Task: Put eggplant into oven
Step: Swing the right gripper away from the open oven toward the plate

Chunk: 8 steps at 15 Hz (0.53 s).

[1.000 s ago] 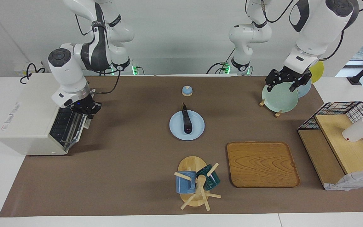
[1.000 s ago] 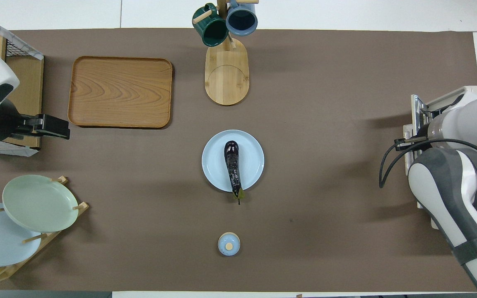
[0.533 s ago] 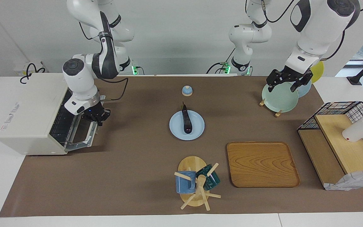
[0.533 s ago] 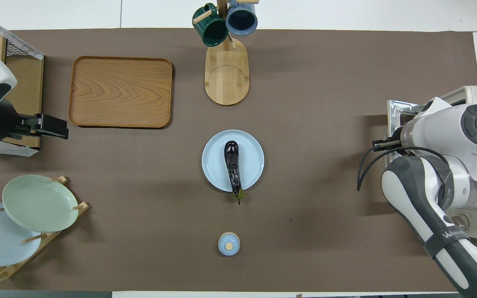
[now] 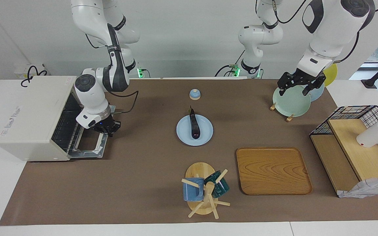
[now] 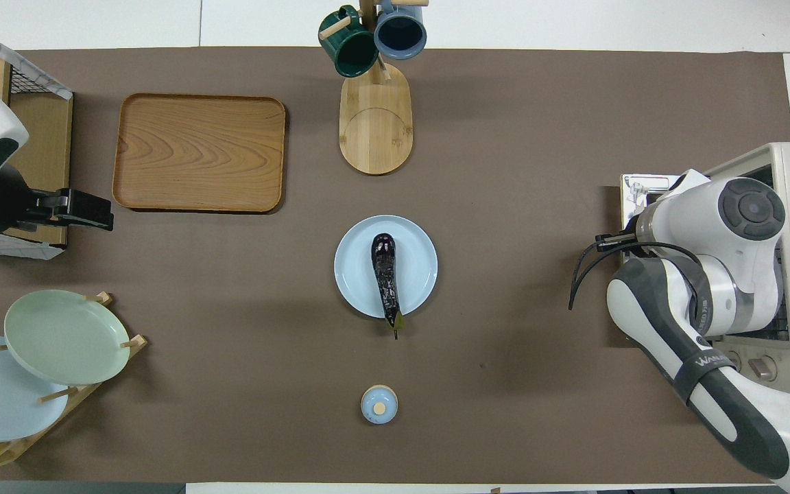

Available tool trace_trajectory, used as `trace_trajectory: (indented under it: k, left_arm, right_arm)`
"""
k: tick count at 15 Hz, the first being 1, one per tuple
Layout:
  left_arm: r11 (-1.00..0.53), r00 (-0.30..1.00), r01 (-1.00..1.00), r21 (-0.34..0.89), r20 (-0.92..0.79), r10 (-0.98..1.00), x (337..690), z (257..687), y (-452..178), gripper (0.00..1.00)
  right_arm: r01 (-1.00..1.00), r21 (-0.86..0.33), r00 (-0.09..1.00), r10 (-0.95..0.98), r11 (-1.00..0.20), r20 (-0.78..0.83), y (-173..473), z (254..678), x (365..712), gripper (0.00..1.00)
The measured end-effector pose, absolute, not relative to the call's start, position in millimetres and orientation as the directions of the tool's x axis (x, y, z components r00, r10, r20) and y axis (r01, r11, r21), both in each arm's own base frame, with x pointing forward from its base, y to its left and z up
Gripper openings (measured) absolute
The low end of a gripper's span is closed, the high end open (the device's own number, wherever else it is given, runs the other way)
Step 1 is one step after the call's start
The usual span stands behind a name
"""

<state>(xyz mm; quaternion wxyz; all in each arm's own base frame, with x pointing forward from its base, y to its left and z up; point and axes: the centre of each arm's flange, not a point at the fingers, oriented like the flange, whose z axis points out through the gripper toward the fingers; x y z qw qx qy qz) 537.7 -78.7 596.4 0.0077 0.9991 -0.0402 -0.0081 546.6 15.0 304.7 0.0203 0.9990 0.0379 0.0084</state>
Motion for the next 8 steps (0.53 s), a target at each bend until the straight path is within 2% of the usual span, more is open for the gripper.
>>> trace_trajectory:
  k: [4,8]
  left_arm:
    - [-0.997,0.997,-0.08,0.016,-0.015,-0.081,537.7,596.4,-78.7,1.0]
    - [-0.997,0.997,-0.08,0.016,-0.015,-0.08,537.7,596.4,-78.7,1.0]
  right_arm:
    - [0.03,0.048,0.999,0.031,-0.998,0.026,23.1,301.3,551.1,0.01]
    - [0.029,0.044,0.998,0.032,-0.999,0.056,88.5,313.9,553.9,0.01]
